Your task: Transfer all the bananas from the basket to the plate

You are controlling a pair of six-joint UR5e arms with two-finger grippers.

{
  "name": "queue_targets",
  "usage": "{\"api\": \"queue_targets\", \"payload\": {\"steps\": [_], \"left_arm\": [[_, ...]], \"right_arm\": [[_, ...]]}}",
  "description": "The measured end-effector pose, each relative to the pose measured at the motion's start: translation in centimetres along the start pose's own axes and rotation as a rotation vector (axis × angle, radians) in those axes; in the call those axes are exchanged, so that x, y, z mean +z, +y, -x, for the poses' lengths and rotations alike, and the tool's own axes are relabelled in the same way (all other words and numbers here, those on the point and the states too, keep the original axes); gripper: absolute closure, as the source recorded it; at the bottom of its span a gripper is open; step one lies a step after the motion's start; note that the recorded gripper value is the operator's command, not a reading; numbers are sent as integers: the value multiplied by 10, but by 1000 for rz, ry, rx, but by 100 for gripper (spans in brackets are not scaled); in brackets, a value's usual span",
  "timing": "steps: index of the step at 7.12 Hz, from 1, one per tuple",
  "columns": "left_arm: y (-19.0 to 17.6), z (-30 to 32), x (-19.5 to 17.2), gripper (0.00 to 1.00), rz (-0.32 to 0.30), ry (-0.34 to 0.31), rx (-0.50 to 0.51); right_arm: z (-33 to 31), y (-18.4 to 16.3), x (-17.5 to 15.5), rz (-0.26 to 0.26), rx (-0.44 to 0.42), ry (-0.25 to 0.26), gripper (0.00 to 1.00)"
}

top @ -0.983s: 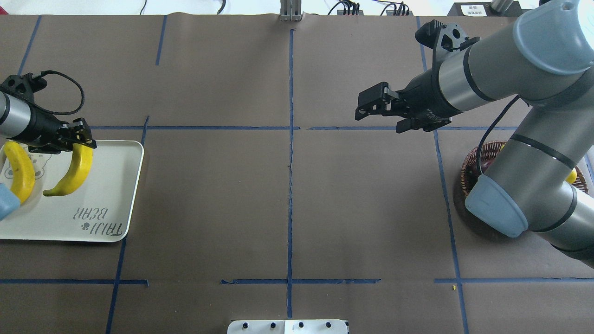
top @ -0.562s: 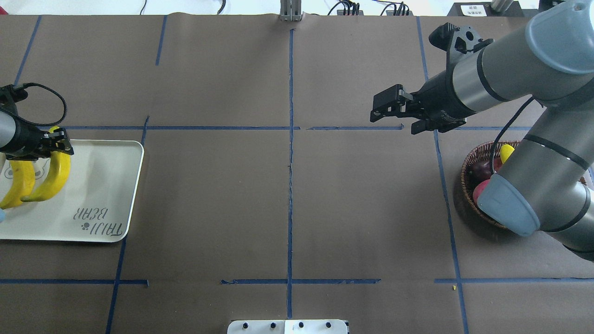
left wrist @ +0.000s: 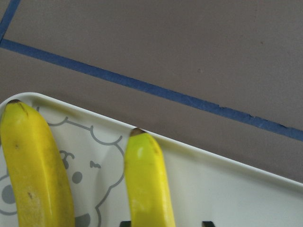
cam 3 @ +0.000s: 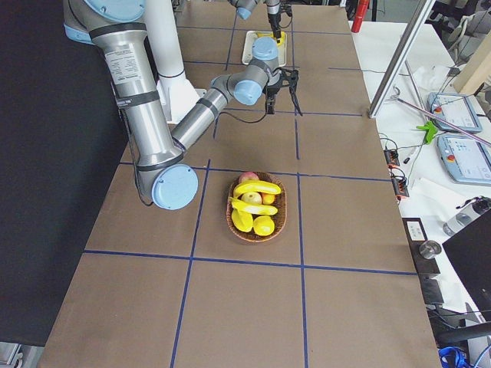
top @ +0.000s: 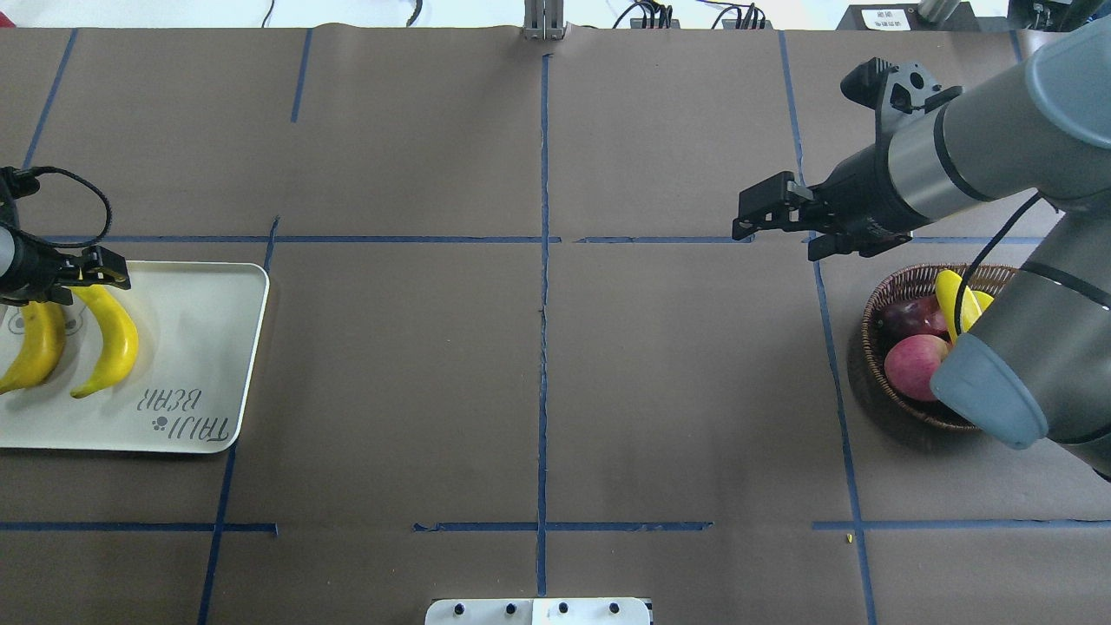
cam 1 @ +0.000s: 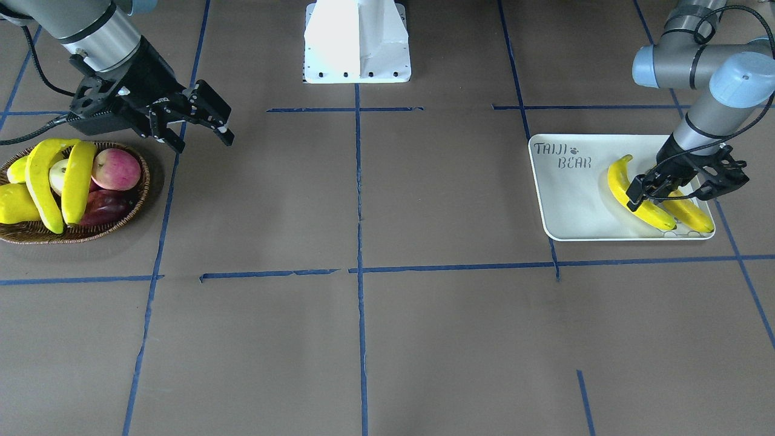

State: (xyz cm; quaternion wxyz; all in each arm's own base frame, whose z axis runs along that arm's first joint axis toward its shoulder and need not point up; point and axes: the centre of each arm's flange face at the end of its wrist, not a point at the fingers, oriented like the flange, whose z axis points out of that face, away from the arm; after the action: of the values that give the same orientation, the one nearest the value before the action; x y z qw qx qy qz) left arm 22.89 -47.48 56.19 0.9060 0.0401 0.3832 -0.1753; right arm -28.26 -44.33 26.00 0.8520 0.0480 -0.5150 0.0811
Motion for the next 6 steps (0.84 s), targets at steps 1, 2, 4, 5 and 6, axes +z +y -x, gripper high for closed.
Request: {"api": "queue_targets", "payload": {"steps": [1, 2, 4, 5, 6], "left_arm": [[0, -9, -7, 0, -4, 21, 5], [2, -23, -19, 0, -11, 52, 17], [7, -56, -47, 0, -5, 124, 23], [6, -72, -56, 0, -1, 154, 6], [5, -82, -60, 0, 0, 170, -7]], "right_arm": [[-30, 6, 0, 7, -27, 37, 0], [-70, 15, 2, 23, -75, 89, 0], [-140, 35, 1, 62, -160, 171, 0], [-165, 43, 0, 75, -167, 199, 0], [-185, 45, 5, 83, -158, 231, 0]]}}
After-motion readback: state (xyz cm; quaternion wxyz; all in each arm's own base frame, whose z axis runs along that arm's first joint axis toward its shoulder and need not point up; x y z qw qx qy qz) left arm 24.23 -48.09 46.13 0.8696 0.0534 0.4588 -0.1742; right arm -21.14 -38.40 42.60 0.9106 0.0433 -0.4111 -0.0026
